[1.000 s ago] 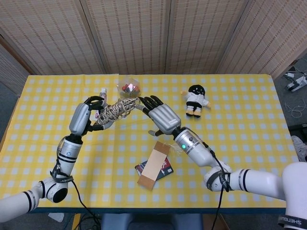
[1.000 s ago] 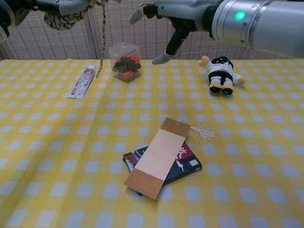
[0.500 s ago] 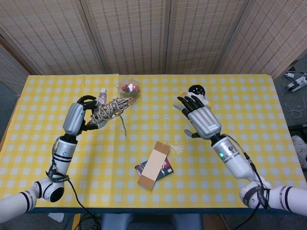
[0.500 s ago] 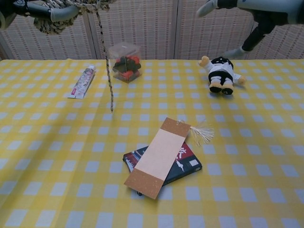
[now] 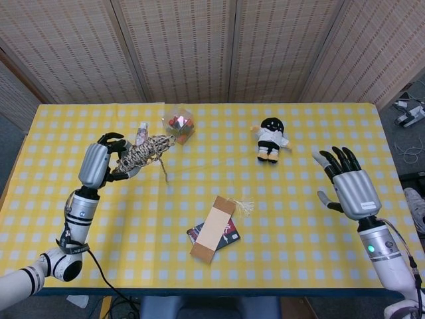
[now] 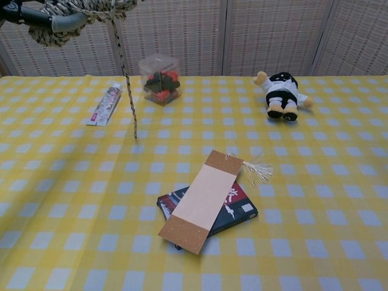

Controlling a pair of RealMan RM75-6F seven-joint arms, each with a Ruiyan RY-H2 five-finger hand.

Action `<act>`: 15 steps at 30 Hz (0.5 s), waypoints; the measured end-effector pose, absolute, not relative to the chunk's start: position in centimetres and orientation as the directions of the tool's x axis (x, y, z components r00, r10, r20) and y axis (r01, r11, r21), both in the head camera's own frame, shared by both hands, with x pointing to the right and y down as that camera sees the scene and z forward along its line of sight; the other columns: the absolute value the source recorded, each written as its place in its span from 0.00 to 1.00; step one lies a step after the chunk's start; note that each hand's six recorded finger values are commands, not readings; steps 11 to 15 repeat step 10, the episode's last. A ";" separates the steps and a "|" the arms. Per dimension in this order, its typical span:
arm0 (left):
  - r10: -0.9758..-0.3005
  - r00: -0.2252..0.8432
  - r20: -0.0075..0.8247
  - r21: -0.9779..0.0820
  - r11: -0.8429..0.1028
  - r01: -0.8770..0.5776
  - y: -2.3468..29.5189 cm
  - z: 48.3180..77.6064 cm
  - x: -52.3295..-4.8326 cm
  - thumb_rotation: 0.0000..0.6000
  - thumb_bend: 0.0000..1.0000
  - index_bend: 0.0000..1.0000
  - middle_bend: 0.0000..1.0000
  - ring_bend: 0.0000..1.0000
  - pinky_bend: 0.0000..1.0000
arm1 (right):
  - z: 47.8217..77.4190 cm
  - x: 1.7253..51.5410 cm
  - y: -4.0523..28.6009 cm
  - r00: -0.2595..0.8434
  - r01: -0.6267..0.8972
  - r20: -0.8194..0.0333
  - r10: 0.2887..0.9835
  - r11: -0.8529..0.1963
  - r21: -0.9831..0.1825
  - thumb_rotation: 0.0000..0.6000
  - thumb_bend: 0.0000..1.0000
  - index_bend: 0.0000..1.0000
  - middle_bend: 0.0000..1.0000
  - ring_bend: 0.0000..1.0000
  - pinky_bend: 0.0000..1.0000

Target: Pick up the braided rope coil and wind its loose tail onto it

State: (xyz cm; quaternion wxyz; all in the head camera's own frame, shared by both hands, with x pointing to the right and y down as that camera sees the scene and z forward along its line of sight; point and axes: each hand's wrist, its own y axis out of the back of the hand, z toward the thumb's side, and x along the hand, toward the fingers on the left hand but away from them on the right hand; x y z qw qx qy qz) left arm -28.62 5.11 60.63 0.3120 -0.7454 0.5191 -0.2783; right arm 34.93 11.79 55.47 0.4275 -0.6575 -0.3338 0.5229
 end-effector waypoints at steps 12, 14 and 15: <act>-0.953 0.291 0.086 -0.769 -0.250 -0.589 5.4 60.6 -29.2 1.00 0.29 0.78 0.79 0.64 0.25 | 53.9 40.9 18.0 0.088 -0.010 -0.365 0.927 -0.366 -0.931 1.00 0.29 0.12 0.13 0.00 0.00; -0.953 0.291 0.086 -0.769 -0.250 -0.589 5.4 60.6 -29.2 1.00 0.29 0.78 0.79 0.64 0.25 | 53.9 40.9 18.0 0.088 -0.010 -0.365 0.927 -0.366 -0.931 1.00 0.29 0.12 0.13 0.00 0.00; -0.953 0.291 0.086 -0.769 -0.250 -0.589 5.4 60.6 -29.2 1.00 0.29 0.78 0.79 0.64 0.25 | 53.9 40.9 18.0 0.088 -0.010 -0.365 0.927 -0.366 -0.931 1.00 0.29 0.12 0.13 0.00 0.00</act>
